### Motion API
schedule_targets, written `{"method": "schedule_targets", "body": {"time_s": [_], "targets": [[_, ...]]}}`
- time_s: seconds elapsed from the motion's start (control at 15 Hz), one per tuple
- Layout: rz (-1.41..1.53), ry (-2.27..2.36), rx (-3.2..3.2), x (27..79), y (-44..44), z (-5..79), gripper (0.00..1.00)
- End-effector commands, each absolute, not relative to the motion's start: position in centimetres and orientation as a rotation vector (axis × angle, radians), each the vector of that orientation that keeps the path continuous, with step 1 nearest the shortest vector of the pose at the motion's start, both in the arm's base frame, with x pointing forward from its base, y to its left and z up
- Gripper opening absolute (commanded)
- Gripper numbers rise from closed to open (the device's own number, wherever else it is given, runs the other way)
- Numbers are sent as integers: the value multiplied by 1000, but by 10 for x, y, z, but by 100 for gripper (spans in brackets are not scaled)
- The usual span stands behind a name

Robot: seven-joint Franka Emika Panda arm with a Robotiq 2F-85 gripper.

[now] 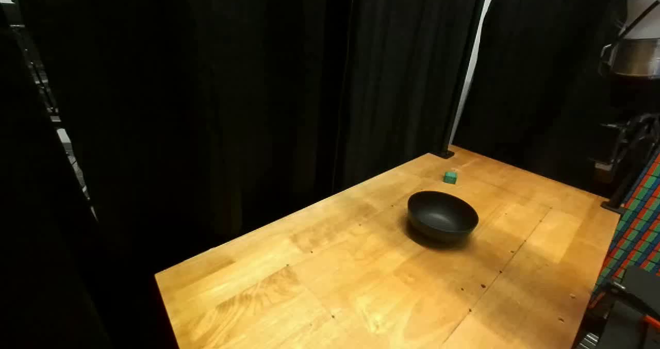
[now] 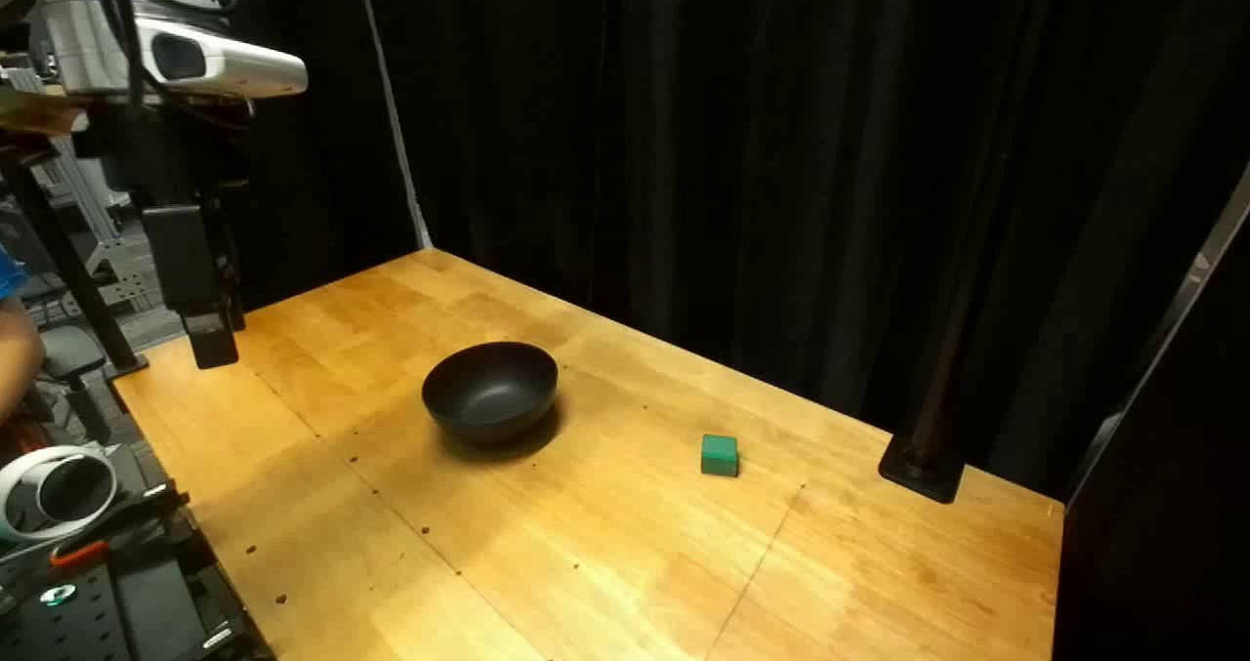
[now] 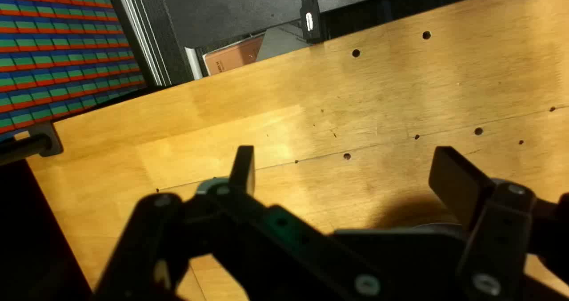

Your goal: Pick up the green block from the table and put it in the black bowl.

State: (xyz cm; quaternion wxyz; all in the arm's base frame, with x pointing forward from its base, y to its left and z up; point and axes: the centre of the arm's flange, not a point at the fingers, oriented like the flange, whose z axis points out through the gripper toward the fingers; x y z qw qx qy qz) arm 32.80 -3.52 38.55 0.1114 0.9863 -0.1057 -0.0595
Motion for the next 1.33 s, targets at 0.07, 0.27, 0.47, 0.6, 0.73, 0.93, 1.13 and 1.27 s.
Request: {"method": "schedule_targets", "body": {"time_s": [0.07, 0.27, 0.47, 0.6, 0.73, 0.93, 1.13, 1.27], "targets": [[-172, -311, 2897, 328, -35, 386, 100], [-209, -326, 2882, 345, -36, 378, 100], [-139, -474, 2863, 406, -38, 340, 100], [-53, -606, 2863, 432, -38, 324, 100], [-7, -734, 2862, 460, -41, 306, 100], [103, -970, 2814, 508, -49, 281, 100], [178, -1215, 2754, 558, -68, 257, 100], [239, -1361, 2683, 593, -86, 242, 100]]}}
